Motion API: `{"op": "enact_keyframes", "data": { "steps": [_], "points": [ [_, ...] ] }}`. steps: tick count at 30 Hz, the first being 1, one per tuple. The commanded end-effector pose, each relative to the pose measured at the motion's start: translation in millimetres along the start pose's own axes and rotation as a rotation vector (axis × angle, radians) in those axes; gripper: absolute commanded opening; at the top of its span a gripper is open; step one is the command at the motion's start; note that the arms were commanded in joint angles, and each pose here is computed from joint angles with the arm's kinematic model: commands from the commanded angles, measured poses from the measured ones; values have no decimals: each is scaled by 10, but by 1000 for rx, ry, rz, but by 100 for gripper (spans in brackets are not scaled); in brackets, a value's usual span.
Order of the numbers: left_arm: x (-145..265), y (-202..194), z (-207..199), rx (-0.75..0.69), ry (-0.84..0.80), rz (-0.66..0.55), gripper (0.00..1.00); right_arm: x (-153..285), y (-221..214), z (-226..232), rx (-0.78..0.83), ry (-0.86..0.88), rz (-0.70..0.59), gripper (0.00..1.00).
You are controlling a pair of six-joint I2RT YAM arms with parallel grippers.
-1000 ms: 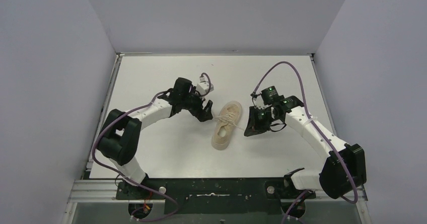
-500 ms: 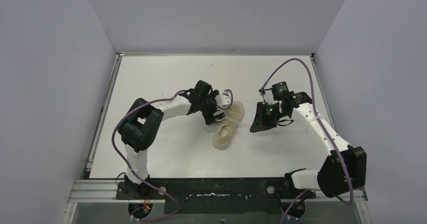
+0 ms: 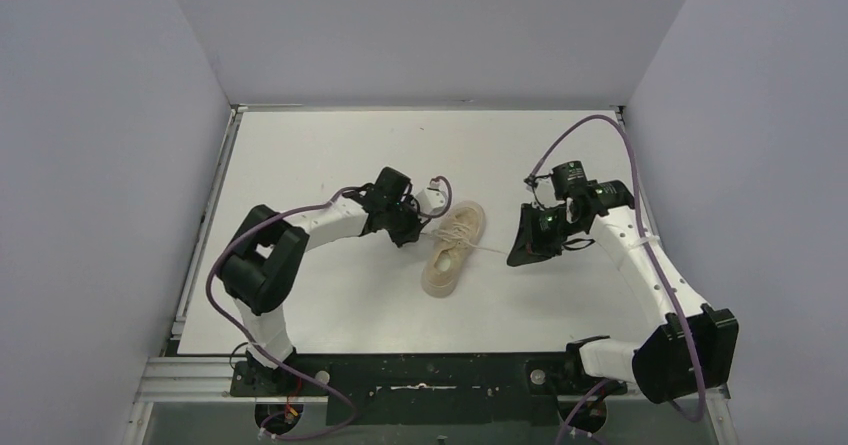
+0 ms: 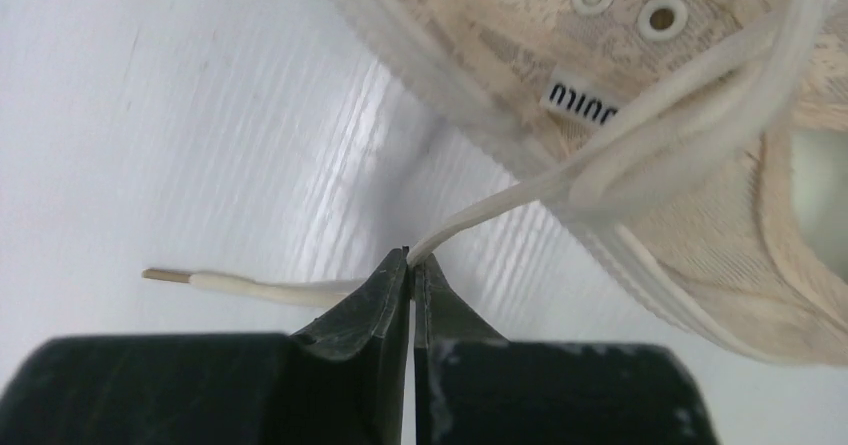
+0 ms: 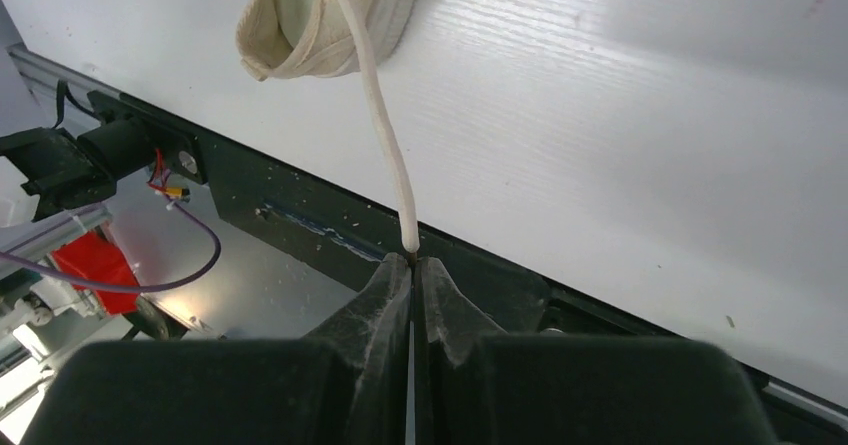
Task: Tie the shoes
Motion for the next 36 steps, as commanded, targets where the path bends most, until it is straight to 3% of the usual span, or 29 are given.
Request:
{"op": "enact_keyframes", "data": {
  "steps": [1,10,18,27,36],
  "points": [
    [608,219,49,318,148,-76,0,308,-36,-61,-16,-99,-76,0],
    [1222,-241,-231,895,333,108,0,424,-84,-485,-249,-285,-35,0],
    [1091,-402,-19,1153,328,107,0,527,171,-1377,-487,-834,-198,0],
    [1120,-793,158,1341,339,268,0,250,481,-1971,-699,-992,-203,0],
    [1131,-858,-119,1357,240,228,0,108,774,-2176,-661,-1070,-194,0]
  ]
}}
Point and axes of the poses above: each gripper's point midway between its finger pads, its own x axis back along the fingers, its own z axis along the line the jaws close on, y = z × x, the point moved 5 cm from there along x, back along the fingers, and after that the axes turned 1 degree about x, right-handed, at the moved point
